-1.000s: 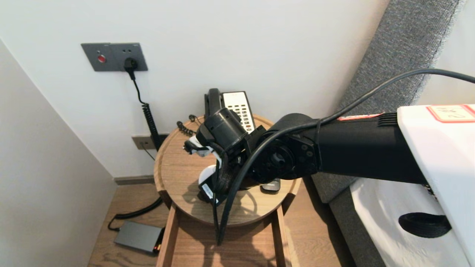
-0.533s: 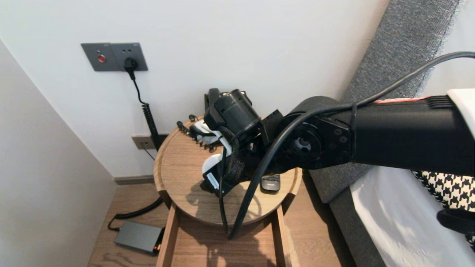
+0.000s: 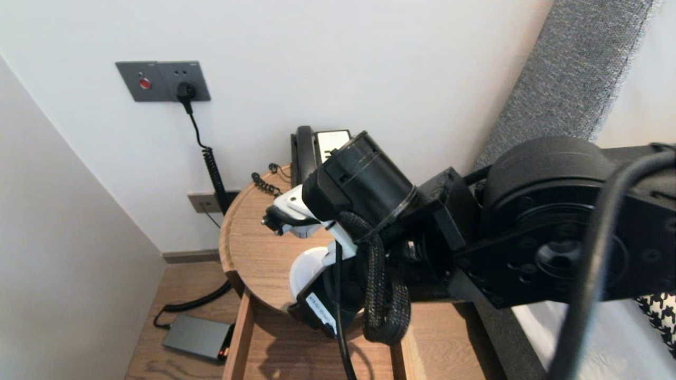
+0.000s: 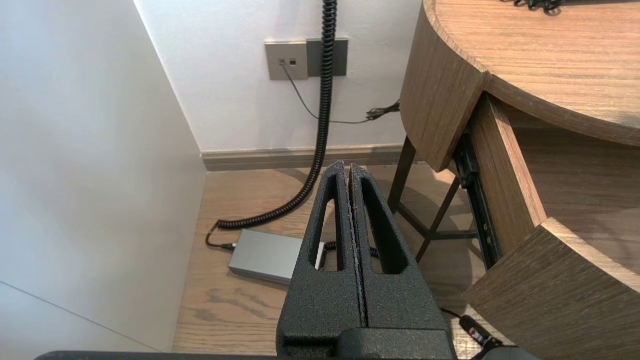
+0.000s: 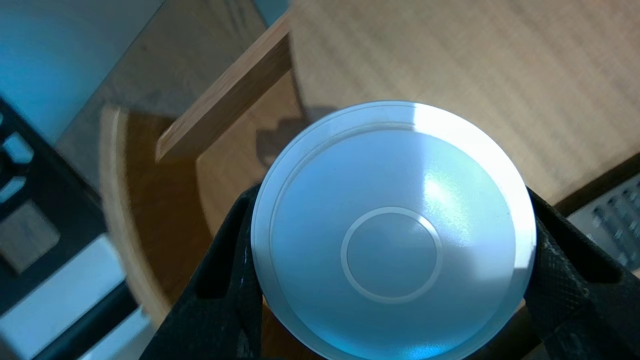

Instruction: Put the remote controls on the table in the drawer one by one

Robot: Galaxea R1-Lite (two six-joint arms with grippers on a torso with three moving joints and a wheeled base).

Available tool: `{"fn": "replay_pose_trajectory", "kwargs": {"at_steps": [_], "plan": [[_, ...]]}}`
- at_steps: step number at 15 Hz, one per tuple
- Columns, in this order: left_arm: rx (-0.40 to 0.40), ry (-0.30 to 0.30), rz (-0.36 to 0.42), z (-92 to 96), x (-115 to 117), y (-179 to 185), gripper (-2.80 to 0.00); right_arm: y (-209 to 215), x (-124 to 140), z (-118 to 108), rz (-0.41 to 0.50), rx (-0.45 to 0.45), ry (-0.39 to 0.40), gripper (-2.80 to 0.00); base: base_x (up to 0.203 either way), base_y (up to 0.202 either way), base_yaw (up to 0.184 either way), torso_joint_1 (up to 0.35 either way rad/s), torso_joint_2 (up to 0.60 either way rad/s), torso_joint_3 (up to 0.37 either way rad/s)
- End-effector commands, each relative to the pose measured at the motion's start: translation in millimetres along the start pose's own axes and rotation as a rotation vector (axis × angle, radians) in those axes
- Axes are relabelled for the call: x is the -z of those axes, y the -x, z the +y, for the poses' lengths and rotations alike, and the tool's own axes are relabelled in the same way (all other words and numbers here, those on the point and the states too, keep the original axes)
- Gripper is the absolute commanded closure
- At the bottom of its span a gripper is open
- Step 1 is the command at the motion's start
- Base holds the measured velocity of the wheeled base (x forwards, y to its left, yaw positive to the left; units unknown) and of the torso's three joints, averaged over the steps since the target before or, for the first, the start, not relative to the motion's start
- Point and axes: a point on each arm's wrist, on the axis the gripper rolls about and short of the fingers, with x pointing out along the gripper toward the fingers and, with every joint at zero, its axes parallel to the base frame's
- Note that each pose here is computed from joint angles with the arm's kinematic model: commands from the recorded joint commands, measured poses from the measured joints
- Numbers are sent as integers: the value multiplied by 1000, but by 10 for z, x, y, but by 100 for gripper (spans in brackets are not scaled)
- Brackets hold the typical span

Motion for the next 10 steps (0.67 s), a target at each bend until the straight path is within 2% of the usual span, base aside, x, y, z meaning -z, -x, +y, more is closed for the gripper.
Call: {"fn": "replay_pose_trajectory", "kwargs": {"at_steps": [1, 5, 10], "plan": [[-1, 0, 10, 0, 34, -7, 0, 196, 98, 120, 0, -36, 30, 0, 0, 0, 0, 0, 0, 0], [-1, 0, 10, 0, 34, -7, 0, 151, 185, 272, 39, -70, 68, 0, 0, 0, 0, 0, 0, 0], [1, 0, 10, 0, 34, -7, 0, -238, 293, 498, 130, -93, 116, 0, 0, 0, 0, 0, 0, 0]]}}
